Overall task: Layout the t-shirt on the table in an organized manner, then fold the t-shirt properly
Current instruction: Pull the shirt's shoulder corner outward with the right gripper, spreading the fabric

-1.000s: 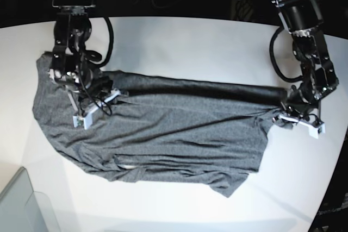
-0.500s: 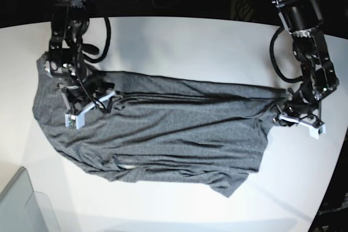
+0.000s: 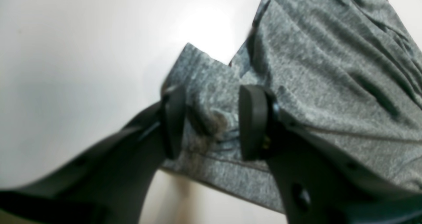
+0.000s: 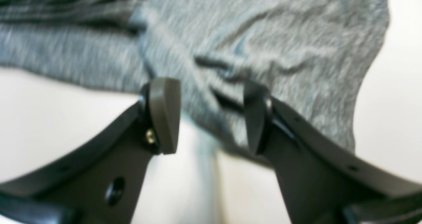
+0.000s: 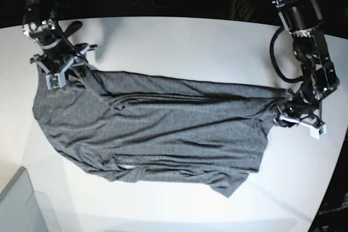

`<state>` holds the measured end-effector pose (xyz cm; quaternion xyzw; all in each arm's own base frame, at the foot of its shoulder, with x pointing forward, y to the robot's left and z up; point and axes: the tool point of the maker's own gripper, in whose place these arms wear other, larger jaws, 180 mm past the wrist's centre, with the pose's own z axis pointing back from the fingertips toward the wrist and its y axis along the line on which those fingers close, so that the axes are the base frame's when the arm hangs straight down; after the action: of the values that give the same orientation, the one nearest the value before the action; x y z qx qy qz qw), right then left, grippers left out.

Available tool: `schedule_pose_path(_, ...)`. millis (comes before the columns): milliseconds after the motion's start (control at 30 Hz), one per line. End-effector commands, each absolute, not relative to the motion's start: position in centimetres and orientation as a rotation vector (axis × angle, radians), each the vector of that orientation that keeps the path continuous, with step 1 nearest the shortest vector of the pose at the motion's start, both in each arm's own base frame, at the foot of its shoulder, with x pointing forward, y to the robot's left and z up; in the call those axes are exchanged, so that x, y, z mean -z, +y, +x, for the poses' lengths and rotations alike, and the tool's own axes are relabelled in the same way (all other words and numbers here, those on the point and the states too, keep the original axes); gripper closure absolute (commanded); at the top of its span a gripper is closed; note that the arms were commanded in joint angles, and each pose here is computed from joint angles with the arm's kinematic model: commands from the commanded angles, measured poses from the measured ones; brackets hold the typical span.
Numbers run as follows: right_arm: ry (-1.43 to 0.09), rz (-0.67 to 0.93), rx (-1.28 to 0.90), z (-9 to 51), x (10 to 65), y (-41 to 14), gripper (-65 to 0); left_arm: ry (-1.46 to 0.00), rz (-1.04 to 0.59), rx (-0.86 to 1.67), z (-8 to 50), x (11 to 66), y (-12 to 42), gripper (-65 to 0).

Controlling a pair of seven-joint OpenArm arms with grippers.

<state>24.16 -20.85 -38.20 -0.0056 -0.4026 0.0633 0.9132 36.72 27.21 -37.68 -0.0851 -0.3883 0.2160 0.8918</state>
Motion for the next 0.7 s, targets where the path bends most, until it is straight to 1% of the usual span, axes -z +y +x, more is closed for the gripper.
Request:
schedule_pose_path(0, -0.868, -0.016, -0.138, 24.4, 37.6, -21.2, -31.5, -0.861, -0.174, -0.443, 37.8, 35.9, 27.8, -26.2)
schedule_pose_path(133, -0.879, -0.017, -0.119, 23.9, 38.8, -21.9, -31.5, -0.859, -0.174, -0.444, 37.8, 36.0, 27.8, -26.2)
schedule_pose_path(400, -0.851, -0.028, -0.084, 24.0, 41.1, -23.1, -30.7, -0.854, -0.172, -0.447, 37.5, 36.2, 27.9, -26.2)
schedule_pose_path(467, -0.857, -0.030, -0.081, 24.3, 41.0, -23.2, -28.6, -0.853, -0.172, -0.447, 37.5, 36.3, 27.9, -26.2)
schedule_pose_path(500, -0.857, -0.031, -0.082, 24.3, 41.0, -23.3, -26.3, -0.852, -0.171, -0.449, 37.4, 36.3, 27.9, -26.2)
schedule_pose_path(567, -0.856, -0.047, -0.097, 24.5, 40.8, -23.9, -18.8, -0.852, -0.171, -0.449, 37.4, 36.3, 27.9, -26.2)
schedule_pose_path(600, -0.856, -0.052, -0.103, 24.5, 40.7, -24.1, -14.4, -0.852, -0.171, -0.449, 37.4, 36.3, 27.9, -26.2)
schedule_pose_path(667, -0.857, -0.055, -0.107, 24.6, 40.6, -24.3, -2.9, -0.852, -0.171, -0.449, 37.4, 36.3, 27.9, -26.2)
